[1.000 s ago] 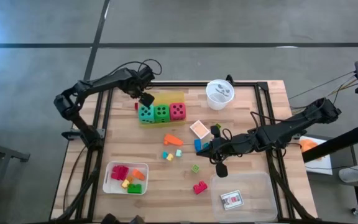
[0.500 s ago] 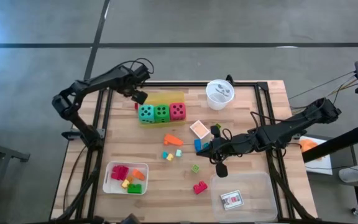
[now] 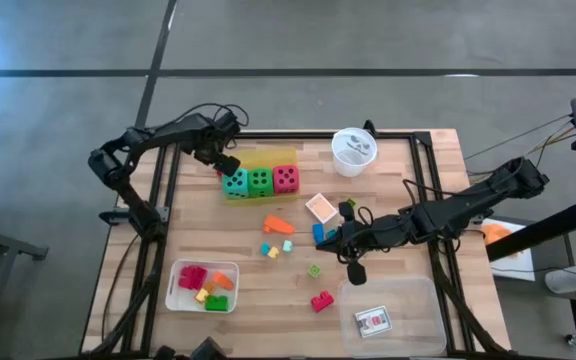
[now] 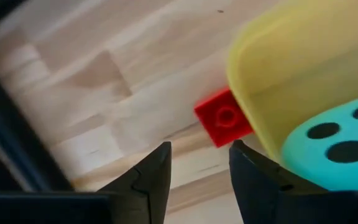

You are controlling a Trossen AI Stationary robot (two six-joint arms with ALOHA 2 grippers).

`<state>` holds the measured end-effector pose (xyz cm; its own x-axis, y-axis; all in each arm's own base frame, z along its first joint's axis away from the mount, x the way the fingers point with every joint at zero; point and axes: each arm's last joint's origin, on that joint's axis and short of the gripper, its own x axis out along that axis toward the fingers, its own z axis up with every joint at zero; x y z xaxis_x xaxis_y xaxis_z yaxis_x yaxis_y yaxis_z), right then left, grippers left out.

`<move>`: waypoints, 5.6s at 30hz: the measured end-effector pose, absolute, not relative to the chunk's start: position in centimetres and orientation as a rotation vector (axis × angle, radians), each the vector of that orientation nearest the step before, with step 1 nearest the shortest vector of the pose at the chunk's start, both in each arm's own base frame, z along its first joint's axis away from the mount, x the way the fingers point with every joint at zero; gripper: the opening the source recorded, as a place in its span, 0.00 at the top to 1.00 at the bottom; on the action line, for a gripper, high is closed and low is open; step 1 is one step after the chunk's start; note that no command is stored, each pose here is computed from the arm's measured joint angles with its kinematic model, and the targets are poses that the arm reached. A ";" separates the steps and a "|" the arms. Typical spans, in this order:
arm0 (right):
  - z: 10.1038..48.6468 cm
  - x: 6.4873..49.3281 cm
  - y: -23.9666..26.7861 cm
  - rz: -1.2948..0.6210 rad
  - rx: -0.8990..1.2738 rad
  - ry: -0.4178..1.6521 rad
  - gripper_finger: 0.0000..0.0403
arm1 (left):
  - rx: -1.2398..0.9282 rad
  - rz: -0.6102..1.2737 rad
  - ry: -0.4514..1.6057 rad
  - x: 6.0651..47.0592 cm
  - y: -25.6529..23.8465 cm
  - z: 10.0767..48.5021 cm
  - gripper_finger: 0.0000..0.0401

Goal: Pick & Place Toys
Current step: Put the red game piece into the white bin

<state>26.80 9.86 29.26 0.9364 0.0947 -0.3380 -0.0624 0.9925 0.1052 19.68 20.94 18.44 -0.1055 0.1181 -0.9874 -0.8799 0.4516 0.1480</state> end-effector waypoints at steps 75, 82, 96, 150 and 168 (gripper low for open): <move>29.2 26.8 9.9 0.080 0.093 0.350 0.98 | -1.034 1.141 1.174 19.1 21.8 15.3 0.25; 29.2 26.8 9.9 0.080 0.094 0.350 0.98 | -1.038 1.141 1.191 18.8 21.5 14.8 0.42; 29.3 26.8 9.9 0.081 0.093 0.350 0.98 | -0.988 1.092 1.198 18.9 21.5 14.6 0.64; 29.3 26.8 9.9 0.080 0.093 0.350 0.98 | -0.813 0.886 1.223 15.7 11.8 26.0 0.74; 29.2 26.8 9.9 0.081 0.093 0.350 0.98 | -0.664 0.556 1.386 18.5 0.2 30.5 0.74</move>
<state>26.79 9.88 29.25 0.9362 0.0953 -0.3382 -0.0630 0.9924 0.1053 18.52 0.20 30.45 0.1119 -0.0264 -0.9934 -0.7059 0.7015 -0.0982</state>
